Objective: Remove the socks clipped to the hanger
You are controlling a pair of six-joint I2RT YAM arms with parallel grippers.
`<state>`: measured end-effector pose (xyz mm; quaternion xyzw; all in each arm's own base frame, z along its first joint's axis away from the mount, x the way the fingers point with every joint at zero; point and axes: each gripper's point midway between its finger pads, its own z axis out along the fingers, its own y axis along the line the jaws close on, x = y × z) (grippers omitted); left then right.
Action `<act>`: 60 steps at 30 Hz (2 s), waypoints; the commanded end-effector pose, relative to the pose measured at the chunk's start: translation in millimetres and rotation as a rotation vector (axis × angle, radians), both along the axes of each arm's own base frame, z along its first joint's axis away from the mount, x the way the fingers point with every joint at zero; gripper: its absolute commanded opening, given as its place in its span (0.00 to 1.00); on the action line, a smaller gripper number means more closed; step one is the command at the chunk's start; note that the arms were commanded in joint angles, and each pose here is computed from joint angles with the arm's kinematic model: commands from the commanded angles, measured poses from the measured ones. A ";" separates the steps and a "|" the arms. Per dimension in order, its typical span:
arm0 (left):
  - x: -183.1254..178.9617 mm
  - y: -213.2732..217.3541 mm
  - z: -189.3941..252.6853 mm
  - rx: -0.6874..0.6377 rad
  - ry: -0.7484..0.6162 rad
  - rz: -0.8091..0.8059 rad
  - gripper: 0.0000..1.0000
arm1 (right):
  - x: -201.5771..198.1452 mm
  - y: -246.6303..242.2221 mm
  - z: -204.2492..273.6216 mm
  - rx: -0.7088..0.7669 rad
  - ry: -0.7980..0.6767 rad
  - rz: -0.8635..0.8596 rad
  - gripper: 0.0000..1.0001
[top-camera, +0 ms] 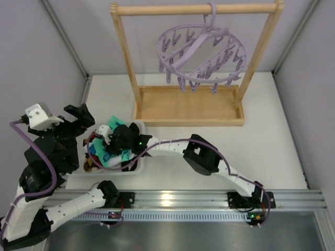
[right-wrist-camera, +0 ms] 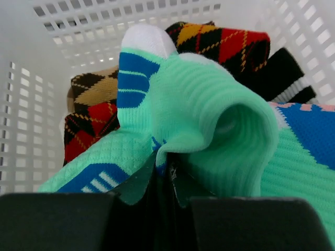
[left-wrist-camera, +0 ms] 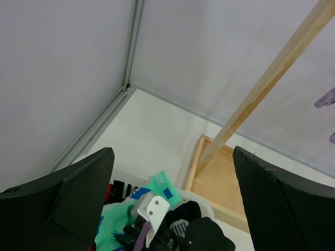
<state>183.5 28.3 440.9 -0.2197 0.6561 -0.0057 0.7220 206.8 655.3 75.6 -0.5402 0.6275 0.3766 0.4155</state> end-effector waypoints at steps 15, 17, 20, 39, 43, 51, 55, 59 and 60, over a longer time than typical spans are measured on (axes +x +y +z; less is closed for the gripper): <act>9.3 -30.4 -17.9 0.062 0.029 -0.143 0.98 | -21.6 -25.8 138.4 0.207 0.033 -0.013 0.66; 10.3 -40.5 -22.4 0.065 0.032 -0.199 0.99 | -18.4 -33.7 159.2 0.245 0.029 -0.020 0.68; 10.3 -43.6 -26.7 0.069 0.040 -0.216 0.99 | -15.3 -52.8 182.6 0.271 0.025 -0.032 0.71; 96.9 -137.7 -113.1 0.128 0.295 -0.418 0.99 | 55.1 -446.8 166.8 0.145 0.028 -1.047 0.99; 121.2 -133.3 -145.2 -0.012 0.352 -0.490 0.99 | 61.8 -528.2 175.0 0.039 -0.006 -1.285 0.99; 94.3 -63.8 -144.2 0.065 0.425 -0.311 0.99 | 27.8 -609.6 231.1 0.019 -0.084 -1.460 1.00; 62.3 -44.1 -136.8 0.170 0.408 -0.281 0.99 | 6.1 -631.3 248.3 0.044 -0.113 -1.501 0.99; 30.6 -44.2 -124.1 0.168 0.316 -0.323 0.98 | -10.5 -644.2 253.0 0.108 -0.142 -1.511 0.99; 26.7 -50.3 -122.4 0.158 0.302 -0.360 0.99 | -12.5 -645.0 252.0 0.112 -0.146 -1.505 0.99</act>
